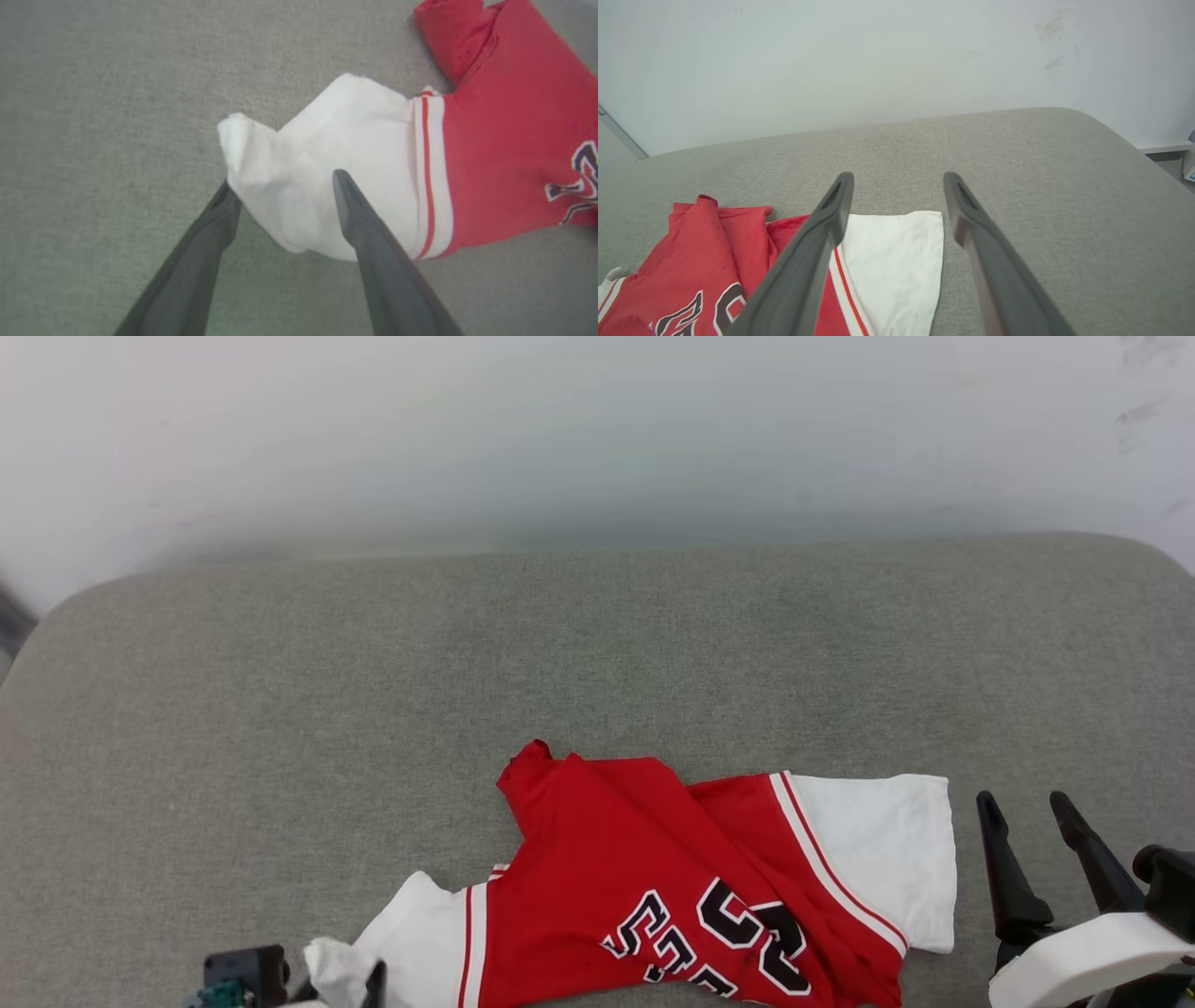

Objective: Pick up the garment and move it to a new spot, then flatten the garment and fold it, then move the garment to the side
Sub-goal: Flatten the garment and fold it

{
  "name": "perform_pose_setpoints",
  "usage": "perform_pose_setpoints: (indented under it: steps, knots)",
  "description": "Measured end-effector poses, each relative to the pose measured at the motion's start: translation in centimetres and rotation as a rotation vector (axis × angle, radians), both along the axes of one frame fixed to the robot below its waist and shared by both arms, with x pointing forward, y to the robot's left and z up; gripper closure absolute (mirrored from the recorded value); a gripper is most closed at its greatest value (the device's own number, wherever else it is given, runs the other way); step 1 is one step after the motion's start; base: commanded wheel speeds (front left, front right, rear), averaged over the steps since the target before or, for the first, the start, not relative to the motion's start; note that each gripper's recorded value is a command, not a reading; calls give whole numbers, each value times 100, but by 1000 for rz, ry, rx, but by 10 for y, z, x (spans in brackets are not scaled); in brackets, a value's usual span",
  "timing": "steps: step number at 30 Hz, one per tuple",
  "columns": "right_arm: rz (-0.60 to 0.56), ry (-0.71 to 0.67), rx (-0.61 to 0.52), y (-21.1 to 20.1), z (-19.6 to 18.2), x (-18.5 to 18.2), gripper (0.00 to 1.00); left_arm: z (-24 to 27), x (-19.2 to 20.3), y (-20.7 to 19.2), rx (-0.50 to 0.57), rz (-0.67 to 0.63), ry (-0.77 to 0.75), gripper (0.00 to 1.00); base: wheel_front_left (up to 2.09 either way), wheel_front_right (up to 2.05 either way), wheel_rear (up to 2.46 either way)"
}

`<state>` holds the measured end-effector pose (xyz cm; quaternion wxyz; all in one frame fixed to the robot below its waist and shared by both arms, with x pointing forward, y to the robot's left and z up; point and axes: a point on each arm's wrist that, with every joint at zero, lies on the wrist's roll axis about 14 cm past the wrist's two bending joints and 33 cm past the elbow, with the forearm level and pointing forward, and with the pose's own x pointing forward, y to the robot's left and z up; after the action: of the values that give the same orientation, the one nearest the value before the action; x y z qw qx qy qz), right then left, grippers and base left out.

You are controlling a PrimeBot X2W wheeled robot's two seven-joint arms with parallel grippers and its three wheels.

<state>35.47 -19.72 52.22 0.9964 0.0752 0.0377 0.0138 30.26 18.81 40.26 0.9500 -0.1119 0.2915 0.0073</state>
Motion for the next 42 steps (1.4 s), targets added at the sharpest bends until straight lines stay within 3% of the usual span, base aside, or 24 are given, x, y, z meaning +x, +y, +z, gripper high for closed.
perform_pose_setpoints:
  steps: [10, 20, 31, 42]
  knots:
    - [-14, -23, -6, -5, 11, -15, 0, 82, 41, -4, 80, 0, -449, 0, 0, 0, 0]
    - [-14, 53, 9, -6, -4, -21, 0, 124, 51, -24, 99, -33, -637, 0, 0, 0, 0]
    - [329, 442, -21, 59, -60, 13, 0, 140, 70, -39, 83, -54, -697, 0, 0, 0, 0]
    - [659, 599, -125, 135, -79, 44, 0, 125, 87, -37, 72, -36, -678, 0, 0, 0, 0]
